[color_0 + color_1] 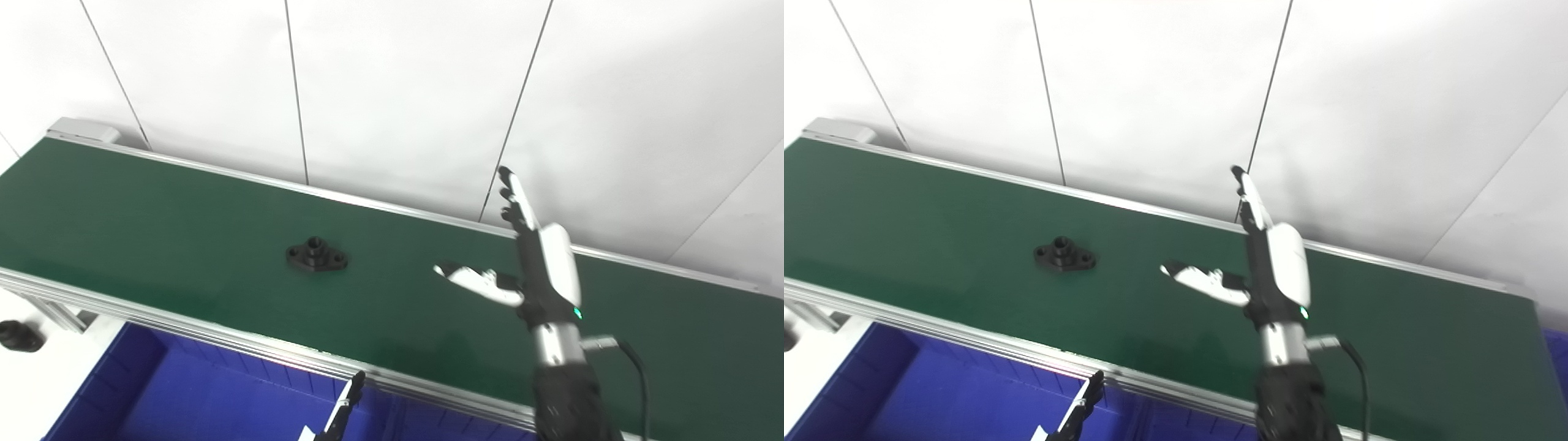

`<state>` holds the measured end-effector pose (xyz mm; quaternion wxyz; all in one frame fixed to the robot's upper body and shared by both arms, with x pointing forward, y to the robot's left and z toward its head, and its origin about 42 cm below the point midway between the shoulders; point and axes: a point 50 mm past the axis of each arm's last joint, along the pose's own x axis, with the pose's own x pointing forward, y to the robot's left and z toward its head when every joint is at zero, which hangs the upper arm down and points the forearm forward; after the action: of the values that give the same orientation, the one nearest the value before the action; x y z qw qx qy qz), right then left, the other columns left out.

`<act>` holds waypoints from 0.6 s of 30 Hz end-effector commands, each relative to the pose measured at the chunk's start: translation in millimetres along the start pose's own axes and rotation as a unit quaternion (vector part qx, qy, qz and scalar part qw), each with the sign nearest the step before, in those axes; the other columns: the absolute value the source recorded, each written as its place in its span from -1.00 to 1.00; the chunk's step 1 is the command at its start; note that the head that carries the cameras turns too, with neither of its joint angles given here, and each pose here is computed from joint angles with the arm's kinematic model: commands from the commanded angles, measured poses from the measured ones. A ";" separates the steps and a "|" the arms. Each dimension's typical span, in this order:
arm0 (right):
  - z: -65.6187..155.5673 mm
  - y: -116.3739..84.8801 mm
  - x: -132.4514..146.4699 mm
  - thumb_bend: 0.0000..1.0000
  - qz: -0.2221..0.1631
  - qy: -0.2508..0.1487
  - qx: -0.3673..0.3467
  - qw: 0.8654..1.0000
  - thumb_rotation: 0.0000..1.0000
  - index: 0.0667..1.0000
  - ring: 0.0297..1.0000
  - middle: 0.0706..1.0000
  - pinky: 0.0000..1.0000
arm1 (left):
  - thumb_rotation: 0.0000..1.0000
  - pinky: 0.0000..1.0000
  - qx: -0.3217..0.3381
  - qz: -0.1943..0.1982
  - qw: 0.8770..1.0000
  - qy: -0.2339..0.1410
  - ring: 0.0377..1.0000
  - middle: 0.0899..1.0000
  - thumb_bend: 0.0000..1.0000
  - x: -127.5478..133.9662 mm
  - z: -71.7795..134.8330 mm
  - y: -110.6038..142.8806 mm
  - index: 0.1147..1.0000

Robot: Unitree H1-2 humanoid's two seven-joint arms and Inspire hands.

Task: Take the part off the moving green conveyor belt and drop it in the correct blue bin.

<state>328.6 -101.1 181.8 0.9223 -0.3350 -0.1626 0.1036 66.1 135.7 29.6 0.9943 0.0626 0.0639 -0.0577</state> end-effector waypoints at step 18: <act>38.7 45.0 86.4 1.00 0.085 -0.038 -0.147 0.985 0.18 0.89 0.73 0.82 0.53 | 0.83 1.00 -0.032 -0.008 0.999 -0.021 1.00 1.00 0.33 -5.1 11.9 -8.0 1.00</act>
<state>383.8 -31.0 176.4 0.8462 -0.4782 -0.1479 0.1827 65.4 133.1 34.1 0.9952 0.0406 0.0606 -0.0646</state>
